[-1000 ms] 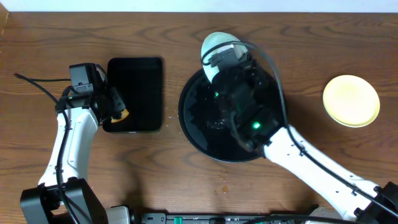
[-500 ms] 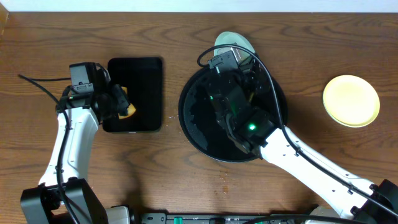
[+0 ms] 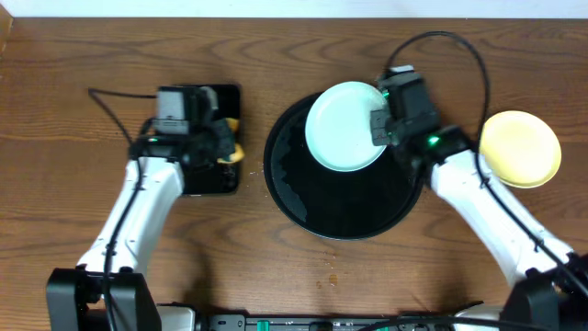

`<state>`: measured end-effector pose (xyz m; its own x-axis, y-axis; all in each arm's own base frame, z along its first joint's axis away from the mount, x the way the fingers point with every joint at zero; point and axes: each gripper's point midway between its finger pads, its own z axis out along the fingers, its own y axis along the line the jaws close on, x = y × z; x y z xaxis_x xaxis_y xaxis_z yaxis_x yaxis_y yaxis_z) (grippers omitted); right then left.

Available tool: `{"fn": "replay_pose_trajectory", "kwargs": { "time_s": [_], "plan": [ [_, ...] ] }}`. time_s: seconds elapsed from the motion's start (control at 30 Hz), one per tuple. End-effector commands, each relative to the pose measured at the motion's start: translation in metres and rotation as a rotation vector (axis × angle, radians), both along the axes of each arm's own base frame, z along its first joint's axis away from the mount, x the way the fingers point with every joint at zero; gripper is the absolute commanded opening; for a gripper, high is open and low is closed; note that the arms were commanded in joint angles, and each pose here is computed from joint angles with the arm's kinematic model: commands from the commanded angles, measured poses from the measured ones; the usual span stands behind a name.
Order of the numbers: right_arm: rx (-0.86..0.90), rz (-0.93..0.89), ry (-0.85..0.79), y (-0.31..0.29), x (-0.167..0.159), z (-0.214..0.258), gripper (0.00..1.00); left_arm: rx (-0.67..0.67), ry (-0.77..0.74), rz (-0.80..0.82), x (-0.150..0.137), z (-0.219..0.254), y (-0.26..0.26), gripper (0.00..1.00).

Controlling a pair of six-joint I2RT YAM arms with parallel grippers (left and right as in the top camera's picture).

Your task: Clean dirty plates on tray and stack at the side

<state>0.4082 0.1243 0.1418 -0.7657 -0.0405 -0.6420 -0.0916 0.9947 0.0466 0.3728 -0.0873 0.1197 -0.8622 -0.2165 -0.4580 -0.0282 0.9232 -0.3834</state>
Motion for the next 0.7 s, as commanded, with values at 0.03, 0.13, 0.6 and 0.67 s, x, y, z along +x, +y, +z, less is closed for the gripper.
{"fn": "replay_pose_trajectory", "kwargs": {
  "time_s": [0.03, 0.13, 0.6, 0.67],
  "plan": [
    [0.195, 0.04, 0.195, 0.021, -0.013, -0.05, 0.01, -0.019, -0.068, -0.127, 0.0, 0.009, -0.047, 0.07],
    [0.171, 0.04, 0.25, 0.02, -0.012, -0.081, 0.01, -0.035, -0.112, -0.184, -0.001, 0.017, -0.073, 0.07],
    [0.157, 0.003, 0.372, 0.022, -0.011, -0.159, 0.01, -0.131, -0.033, -0.317, -0.021, -0.02, -0.16, 0.08],
    [0.157, 0.003, 0.372, 0.022, -0.011, -0.16, 0.01, -0.182, -0.023, -0.361, -0.025, -0.026, -0.179, 0.07]
  ]
}}
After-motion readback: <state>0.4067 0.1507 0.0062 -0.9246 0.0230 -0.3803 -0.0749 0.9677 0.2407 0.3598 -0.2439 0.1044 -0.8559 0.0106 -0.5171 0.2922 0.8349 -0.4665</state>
